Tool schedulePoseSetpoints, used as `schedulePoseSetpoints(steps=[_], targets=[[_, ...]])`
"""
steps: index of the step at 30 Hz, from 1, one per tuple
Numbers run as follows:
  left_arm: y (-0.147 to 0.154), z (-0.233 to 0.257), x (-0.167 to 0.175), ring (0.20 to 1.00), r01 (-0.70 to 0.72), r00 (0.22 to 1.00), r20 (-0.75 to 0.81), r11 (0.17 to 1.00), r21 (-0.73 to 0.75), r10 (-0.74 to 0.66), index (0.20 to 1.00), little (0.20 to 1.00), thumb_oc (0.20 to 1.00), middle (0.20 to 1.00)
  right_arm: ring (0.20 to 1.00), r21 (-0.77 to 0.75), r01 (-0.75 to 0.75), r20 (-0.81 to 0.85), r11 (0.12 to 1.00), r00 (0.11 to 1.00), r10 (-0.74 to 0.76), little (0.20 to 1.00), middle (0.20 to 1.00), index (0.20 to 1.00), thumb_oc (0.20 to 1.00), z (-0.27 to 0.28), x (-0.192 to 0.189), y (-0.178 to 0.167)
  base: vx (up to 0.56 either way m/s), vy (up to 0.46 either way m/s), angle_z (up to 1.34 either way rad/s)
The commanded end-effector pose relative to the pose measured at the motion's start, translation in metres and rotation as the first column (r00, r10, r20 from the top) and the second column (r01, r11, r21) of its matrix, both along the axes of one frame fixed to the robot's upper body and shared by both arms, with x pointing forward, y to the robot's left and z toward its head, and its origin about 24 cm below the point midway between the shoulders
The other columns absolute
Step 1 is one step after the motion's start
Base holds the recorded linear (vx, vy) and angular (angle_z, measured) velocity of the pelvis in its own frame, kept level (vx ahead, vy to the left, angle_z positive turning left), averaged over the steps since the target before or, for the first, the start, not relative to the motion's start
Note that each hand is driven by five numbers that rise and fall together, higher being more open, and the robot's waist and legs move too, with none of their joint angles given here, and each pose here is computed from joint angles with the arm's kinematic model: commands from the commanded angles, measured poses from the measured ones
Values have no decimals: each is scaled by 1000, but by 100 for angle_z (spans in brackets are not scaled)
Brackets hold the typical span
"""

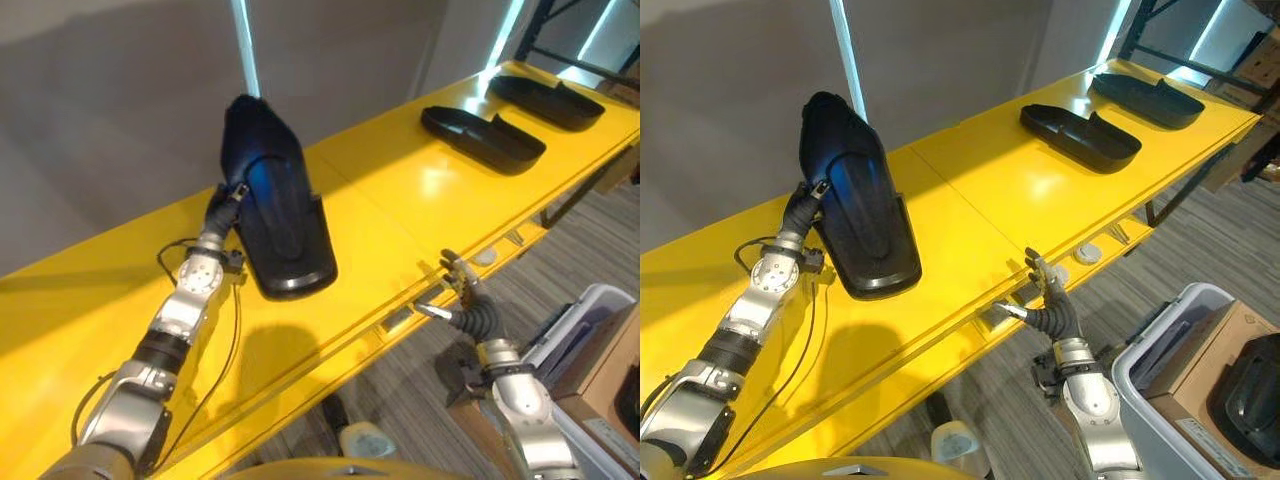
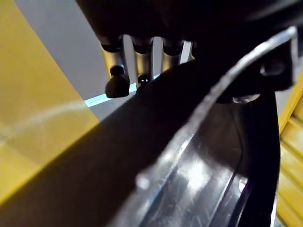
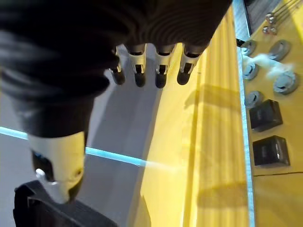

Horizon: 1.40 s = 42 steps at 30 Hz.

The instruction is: Move parts from the plastic box to the shelf.

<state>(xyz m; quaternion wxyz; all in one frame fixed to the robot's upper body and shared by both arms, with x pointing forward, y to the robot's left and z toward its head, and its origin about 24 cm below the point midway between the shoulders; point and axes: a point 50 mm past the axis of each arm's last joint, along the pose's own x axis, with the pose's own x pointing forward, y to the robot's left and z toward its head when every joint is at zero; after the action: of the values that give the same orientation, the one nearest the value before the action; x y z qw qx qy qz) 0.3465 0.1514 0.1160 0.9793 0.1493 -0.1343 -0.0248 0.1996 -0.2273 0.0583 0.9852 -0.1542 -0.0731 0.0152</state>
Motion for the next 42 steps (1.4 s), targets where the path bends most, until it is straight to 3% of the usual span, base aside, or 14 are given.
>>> schedulePoseSetpoints(steps=[1, 12, 18, 19, 20, 21, 22, 29, 36, 42], targets=[[10, 48, 23, 200, -87, 987, 143, 993, 75, 76, 200, 200, 200, 200, 1000, -29, -81, 176, 996, 981, 85, 1000, 1000, 1000, 1000, 39, 12, 6, -87, -10, 1], [31, 12, 38, 200, -223, 970, -46, 951, 215, 238, 200, 200, 200, 200, 1000, -77, -121, 213, 990, 968, 135, 1000, 1000, 1000, 1000, 47, 10, 15, 0, 0, 0], [33, -5, 37, 200, -209, 962, -124, 946, 247, 245, 200, 200, 200, 200, 1000, -77, -149, 195, 986, 967, 162, 1000, 1000, 1000, 1000, 44, 9, 19, 1, -7, 5], [33, -7, 38, 307, -208, 960, -134, 947, 244, 246, 307, 307, 307, 307, 1000, -77, -151, 195, 986, 967, 163, 1000, 1000, 1000, 1000, 44, 10, 19, 25, -6, 10], [33, -8, 38, 777, -208, 959, -141, 948, 243, 247, 777, 777, 777, 777, 1000, -76, -151, 195, 986, 967, 164, 1000, 1000, 1000, 1000, 45, 10, 19, 19, -8, 6], [32, -8, 38, 937, -207, 959, -142, 949, 240, 245, 937, 937, 937, 937, 1000, -74, -152, 196, 986, 967, 163, 1000, 1000, 1000, 1000, 45, 10, 19, 18, -9, 5], [32, -9, 38, 1000, -206, 959, -143, 950, 236, 244, 1000, 1000, 1000, 1000, 1000, -70, -154, 197, 986, 966, 165, 1000, 1000, 1000, 1000, 45, 10, 19, 0, 0, 0], [24, -7, 39, 1000, -190, 965, -139, 958, 215, 223, 1000, 1000, 1000, 1000, 1000, -66, -169, 193, 983, 965, 179, 1000, 1000, 1000, 1000, 45, 12, 22, 0, 0, 0], [14, -3, 39, 1000, -178, 971, -148, 981, 79, 189, 1000, 1000, 1000, 1000, 1000, -61, -157, 162, 986, 973, 165, 1000, 1000, 1000, 1000, 38, 12, 24, 0, 0, 0], [11, 25, 36, 1000, -164, 986, -19, 987, 2, 164, 1000, 1000, 1000, 1000, 1000, -75, -148, 170, 986, 973, 159, 1000, 1000, 1000, 1000, 40, 15, 23, 0, 0, 0]])
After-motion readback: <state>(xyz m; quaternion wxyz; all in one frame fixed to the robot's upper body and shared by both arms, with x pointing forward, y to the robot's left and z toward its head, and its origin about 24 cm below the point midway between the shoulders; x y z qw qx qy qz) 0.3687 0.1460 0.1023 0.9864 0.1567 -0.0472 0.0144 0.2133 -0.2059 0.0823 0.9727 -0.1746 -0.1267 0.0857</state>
